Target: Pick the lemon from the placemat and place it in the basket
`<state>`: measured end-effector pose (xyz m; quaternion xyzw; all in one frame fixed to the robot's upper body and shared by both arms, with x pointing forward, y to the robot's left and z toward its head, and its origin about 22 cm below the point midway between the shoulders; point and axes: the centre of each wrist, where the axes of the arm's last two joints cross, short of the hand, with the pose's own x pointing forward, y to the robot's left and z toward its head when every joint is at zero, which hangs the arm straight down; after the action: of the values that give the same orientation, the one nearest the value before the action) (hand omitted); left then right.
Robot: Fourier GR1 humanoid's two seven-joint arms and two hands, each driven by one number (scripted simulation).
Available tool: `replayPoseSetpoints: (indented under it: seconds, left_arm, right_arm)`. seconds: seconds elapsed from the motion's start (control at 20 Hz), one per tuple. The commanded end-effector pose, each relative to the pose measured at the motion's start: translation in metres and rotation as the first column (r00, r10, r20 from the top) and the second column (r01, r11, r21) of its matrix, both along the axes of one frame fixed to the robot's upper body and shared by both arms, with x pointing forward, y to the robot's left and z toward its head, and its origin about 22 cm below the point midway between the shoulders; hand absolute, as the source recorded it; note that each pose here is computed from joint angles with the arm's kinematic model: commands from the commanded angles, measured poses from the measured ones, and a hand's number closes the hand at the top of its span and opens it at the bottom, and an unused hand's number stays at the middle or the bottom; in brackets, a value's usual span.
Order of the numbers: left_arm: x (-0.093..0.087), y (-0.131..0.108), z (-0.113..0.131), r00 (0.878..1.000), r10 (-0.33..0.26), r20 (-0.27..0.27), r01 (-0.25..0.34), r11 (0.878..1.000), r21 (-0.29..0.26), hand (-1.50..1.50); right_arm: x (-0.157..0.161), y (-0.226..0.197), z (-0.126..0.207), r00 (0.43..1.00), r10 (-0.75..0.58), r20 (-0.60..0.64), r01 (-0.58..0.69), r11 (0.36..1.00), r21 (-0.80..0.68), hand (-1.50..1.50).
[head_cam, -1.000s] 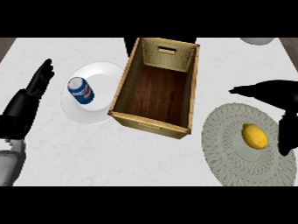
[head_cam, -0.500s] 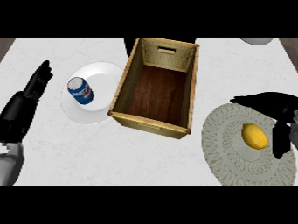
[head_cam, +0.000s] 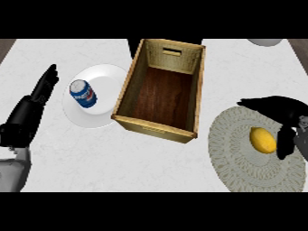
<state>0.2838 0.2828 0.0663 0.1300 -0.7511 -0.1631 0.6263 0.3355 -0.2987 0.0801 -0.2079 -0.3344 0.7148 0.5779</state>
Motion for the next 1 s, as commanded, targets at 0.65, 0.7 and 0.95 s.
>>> replayPoseSetpoints:
  seconds: [0.65,0.7,0.95]
  left_arm:
    - [0.012,0.015,0.014,1.000,-0.003,-0.021,0.004,1.000,0.010,0.00]
    - [-0.002,0.013,-0.002,1.000,-0.007,0.002,0.007,1.000,0.001,0.00]
    - [-0.007,0.018,0.005,1.000,-0.001,-0.017,0.001,1.000,0.000,0.00]
  right_arm:
    - [-0.009,-0.001,-0.037,1.000,-0.015,-0.011,0.015,0.999,0.037,-1.50]
    - [0.000,-0.004,-0.052,0.999,-0.027,-0.038,0.027,1.000,0.013,-1.50]
    - [-0.012,-0.009,-0.056,0.998,-0.056,-0.024,0.056,0.998,-0.010,-1.50]
